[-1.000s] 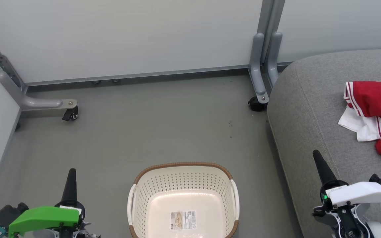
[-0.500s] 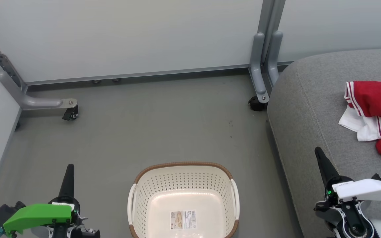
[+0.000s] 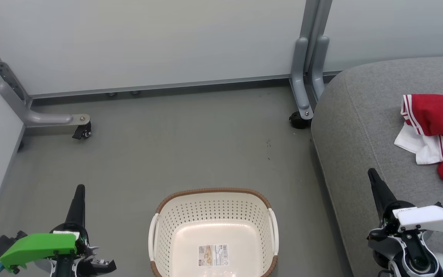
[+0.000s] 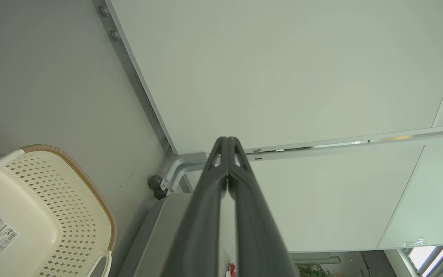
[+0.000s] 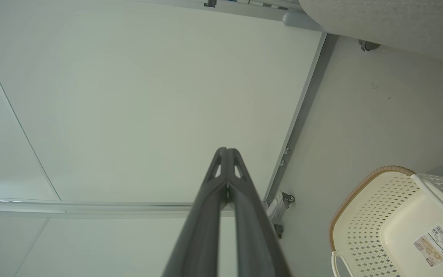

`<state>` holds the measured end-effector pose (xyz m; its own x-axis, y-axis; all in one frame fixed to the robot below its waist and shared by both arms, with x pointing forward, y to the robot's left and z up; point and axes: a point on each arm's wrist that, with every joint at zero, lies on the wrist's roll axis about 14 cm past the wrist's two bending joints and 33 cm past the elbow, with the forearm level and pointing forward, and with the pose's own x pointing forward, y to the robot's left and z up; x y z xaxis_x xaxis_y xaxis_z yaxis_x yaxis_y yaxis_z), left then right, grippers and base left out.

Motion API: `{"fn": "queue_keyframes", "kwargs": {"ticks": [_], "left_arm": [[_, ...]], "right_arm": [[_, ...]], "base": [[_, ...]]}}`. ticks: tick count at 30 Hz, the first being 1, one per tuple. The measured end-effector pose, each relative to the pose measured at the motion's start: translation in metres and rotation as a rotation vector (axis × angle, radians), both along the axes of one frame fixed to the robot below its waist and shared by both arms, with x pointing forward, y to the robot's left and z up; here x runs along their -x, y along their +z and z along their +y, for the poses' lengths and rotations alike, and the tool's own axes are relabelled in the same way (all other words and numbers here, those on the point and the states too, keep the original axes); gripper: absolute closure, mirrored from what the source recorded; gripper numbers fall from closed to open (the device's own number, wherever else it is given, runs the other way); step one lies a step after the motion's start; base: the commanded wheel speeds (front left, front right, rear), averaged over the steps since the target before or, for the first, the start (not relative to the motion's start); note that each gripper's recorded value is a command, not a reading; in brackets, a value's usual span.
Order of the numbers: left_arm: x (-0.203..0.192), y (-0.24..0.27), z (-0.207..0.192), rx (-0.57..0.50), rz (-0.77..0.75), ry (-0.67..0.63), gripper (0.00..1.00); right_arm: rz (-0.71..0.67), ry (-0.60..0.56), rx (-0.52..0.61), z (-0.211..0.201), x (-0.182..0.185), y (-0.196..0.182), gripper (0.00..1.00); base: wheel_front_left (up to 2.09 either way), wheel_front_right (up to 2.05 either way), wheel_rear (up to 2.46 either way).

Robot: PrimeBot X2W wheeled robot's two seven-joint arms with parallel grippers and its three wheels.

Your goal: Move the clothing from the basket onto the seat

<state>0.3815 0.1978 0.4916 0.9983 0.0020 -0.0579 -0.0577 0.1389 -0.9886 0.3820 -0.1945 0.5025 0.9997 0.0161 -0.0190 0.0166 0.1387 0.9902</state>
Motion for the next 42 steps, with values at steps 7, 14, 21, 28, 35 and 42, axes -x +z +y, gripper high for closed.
{"fn": "queue_keyframes", "kwargs": {"ticks": [7,14,21,28,35,42], "left_arm": [[-0.002,0.003,0.001,0.051,-0.012,0.001,1.00],[-0.004,0.008,0.001,0.100,-0.029,0.002,1.00],[-0.006,0.012,0.002,0.142,-0.045,0.003,1.00],[-0.006,0.012,0.002,0.142,-0.046,0.003,1.00],[-0.006,0.012,0.002,0.142,-0.046,0.003,1.00],[-0.006,0.012,0.002,0.142,-0.047,0.003,1.00]], "right_arm": [[-0.006,-0.007,-0.050,-0.002,-0.003,0.002,1.00],[-0.004,-0.014,-0.099,-0.004,-0.004,0.001,1.00],[-0.010,-0.019,-0.141,-0.005,-0.006,0.003,1.00],[-0.011,-0.021,-0.143,-0.006,-0.006,0.003,1.00],[-0.011,-0.020,-0.144,-0.006,-0.006,0.003,1.00],[-0.011,-0.021,-0.143,-0.006,-0.006,0.003,1.00]], "base": [[0.00,0.00,0.00],[0.00,0.00,0.00],[0.00,0.00,0.00],[0.00,0.00,0.00],[0.00,0.00,0.00],[0.00,0.00,0.00]]}}
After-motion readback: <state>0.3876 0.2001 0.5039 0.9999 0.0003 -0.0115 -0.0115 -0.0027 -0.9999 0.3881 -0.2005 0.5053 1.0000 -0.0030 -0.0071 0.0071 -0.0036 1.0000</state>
